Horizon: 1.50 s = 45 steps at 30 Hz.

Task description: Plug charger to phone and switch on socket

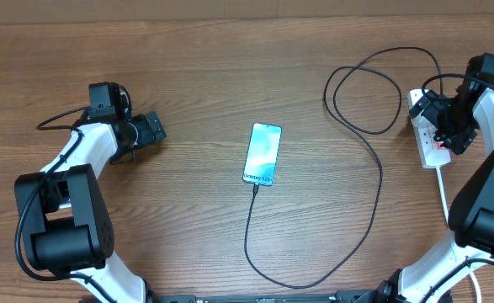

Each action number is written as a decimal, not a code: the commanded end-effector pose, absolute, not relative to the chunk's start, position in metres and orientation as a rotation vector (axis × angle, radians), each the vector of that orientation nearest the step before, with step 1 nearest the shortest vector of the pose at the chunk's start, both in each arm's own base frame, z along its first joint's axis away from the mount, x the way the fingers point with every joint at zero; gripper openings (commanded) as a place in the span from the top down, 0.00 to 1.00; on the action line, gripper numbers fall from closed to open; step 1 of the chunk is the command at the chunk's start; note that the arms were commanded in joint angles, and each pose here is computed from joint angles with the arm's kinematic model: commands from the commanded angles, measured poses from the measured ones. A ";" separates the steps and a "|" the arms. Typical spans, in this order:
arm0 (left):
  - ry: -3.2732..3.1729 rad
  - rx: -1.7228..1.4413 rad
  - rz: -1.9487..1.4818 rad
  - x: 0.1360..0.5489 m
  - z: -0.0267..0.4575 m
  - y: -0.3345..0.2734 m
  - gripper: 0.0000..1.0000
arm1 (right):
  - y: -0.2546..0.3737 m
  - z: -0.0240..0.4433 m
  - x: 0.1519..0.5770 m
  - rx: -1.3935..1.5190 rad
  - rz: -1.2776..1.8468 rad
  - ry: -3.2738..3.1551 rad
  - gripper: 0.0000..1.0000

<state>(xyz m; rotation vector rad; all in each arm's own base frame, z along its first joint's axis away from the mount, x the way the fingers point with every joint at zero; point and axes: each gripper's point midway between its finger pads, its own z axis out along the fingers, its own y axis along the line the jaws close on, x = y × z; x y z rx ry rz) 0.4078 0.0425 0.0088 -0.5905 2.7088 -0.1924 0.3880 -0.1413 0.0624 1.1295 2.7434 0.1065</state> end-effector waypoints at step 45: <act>2.506 -0.531 -0.182 0.406 0.099 0.042 0.00 | -0.142 0.071 0.391 1.114 0.113 2.720 0.00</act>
